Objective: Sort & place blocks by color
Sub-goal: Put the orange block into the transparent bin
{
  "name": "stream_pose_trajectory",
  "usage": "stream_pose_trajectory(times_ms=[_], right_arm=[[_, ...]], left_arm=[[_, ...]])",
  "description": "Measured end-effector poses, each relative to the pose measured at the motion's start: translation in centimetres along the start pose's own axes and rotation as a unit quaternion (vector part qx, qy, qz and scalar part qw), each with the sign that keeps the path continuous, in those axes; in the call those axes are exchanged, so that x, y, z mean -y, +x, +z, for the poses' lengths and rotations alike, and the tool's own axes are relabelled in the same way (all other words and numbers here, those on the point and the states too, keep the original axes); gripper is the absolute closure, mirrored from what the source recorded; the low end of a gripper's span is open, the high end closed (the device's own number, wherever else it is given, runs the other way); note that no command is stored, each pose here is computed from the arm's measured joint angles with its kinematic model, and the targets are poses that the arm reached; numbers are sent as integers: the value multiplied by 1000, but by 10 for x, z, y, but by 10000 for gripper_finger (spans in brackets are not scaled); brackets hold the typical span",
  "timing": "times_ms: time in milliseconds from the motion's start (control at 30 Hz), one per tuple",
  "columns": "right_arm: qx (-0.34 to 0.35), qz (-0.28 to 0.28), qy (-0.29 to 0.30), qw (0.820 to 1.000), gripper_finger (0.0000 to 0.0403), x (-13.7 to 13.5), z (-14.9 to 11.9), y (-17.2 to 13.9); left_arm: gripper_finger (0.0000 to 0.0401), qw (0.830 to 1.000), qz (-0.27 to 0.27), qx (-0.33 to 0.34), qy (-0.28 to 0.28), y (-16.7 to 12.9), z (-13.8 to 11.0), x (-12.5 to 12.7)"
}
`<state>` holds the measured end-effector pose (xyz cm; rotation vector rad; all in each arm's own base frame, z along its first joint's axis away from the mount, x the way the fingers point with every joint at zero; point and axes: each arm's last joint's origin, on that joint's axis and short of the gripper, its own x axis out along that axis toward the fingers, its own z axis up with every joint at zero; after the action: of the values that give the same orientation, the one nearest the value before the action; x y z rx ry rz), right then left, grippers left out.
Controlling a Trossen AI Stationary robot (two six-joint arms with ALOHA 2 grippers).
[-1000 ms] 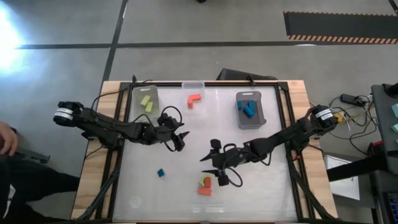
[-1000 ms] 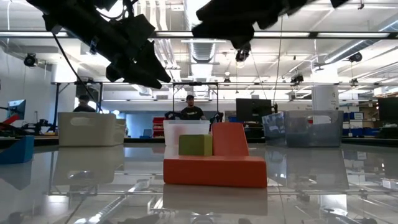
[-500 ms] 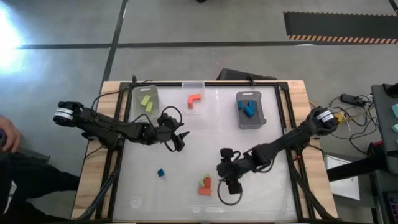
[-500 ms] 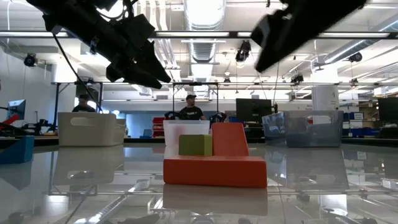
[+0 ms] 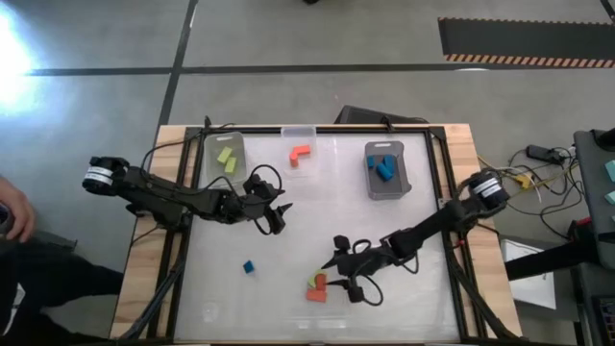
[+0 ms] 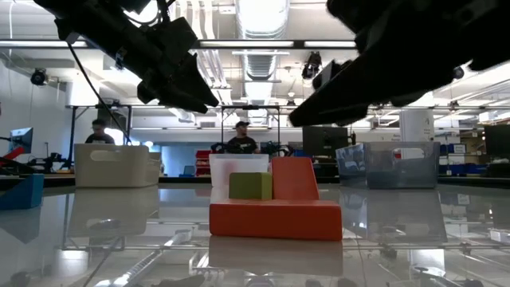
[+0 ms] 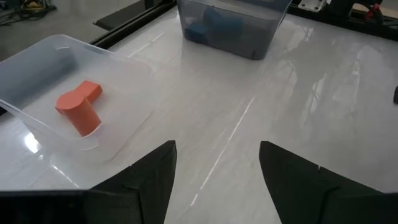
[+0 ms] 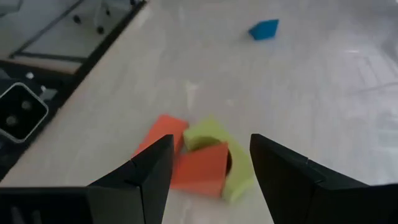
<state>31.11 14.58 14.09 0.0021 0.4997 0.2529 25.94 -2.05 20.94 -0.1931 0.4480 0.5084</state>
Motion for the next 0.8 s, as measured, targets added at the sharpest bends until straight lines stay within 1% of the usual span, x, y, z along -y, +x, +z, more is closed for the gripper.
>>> stream_pose_trajectory(times_ms=[67, 300, 467, 533, 600, 800], right_arm=[[8, 7, 0, 1000, 200, 4, -4, 8], [-25, 67, 27, 997, 200, 20, -12, 30], [-28, 72, 32, 997, 205, 26, -13, 34], [-29, 71, 34, 996, 220, 28, -13, 34], [-31, 70, 35, 996, 242, 29, -13, 34], [-34, 70, 36, 996, 327, 30, -14, 33]], left_arm=[[186, 1000, 0, 0, 0, 0, 0, 0], [186, 1000, -1, 1, -1, 0, 0, 0], [186, 1000, 0, 1, -2, 0, 0, 0], [186, 1000, 0, 1, -1, 0, 0, 0], [186, 1000, 0, 1, -1, 0, 0, 0], [186, 1000, 0, 1, 0, 0, 0, 0]])
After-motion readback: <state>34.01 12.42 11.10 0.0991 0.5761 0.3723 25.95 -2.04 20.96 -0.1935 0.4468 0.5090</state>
